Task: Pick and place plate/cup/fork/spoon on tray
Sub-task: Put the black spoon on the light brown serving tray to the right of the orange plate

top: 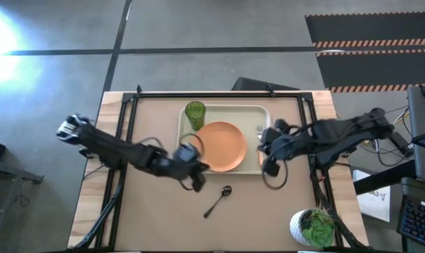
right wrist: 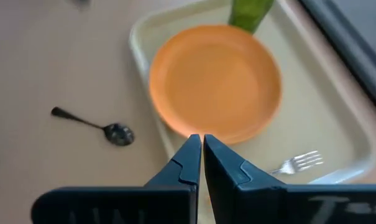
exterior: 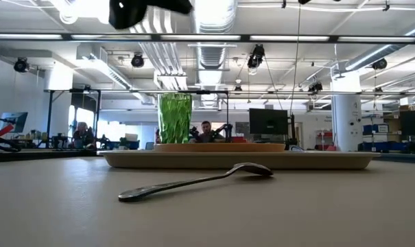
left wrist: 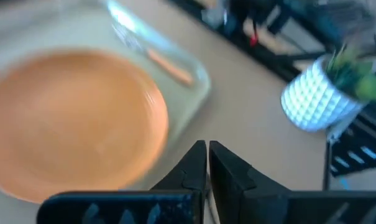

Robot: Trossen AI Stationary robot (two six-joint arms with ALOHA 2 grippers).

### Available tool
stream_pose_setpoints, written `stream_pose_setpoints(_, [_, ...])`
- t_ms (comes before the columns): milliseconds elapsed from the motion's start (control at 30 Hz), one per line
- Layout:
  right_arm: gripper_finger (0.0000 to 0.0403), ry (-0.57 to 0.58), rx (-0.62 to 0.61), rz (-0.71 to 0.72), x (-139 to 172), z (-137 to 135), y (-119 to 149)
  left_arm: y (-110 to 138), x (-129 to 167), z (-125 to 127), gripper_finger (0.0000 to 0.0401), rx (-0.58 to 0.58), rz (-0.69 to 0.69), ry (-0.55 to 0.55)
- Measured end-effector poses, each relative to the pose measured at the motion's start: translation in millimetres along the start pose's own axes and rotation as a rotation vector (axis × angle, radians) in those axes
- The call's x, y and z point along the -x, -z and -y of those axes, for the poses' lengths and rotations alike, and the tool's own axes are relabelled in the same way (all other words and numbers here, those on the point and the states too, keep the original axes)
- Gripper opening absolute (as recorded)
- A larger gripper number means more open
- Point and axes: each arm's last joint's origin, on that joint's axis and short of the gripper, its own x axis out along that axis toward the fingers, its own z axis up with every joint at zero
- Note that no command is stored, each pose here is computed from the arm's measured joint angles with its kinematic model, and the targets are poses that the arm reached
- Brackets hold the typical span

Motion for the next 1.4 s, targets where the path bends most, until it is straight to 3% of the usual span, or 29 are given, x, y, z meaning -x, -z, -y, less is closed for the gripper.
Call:
stream_pose_setpoints(267, [0.0009, -0.049, -0.079, -0.021, -35, -47, 4, -29, 73, -27, 0.0, -0.149, 0.21, -0.083])
stream_pose_setpoints(600, [0.0009, -0.176, -0.393, 0.058, -94, -115, 6, -38, 127, -62, 0.0, -0.27, 0.24, -0.137])
stream_pose_setpoints(767, [0.0009, -0.203, -0.556, 0.081, -126, -145, 18, -36, 143, -78, 0.0, -0.299, 0.214, -0.159])
stream_pose_setpoints(1033, [0.0009, -0.154, -0.784, -0.009, -169, -176, 40, -31, 151, -88, 0.0, -0.34, 0.154, -0.172])
stream_pose_setpoints(1200, [0.0019, -0.147, -0.849, -0.058, -188, -191, 47, -29, 150, -90, 0.0, -0.361, 0.122, -0.175])
stream_pose_setpoints(1400, [0.0059, -0.138, -0.86, -0.138, -209, -199, 51, -29, 152, -91, 0.0, -0.399, 0.117, -0.175])
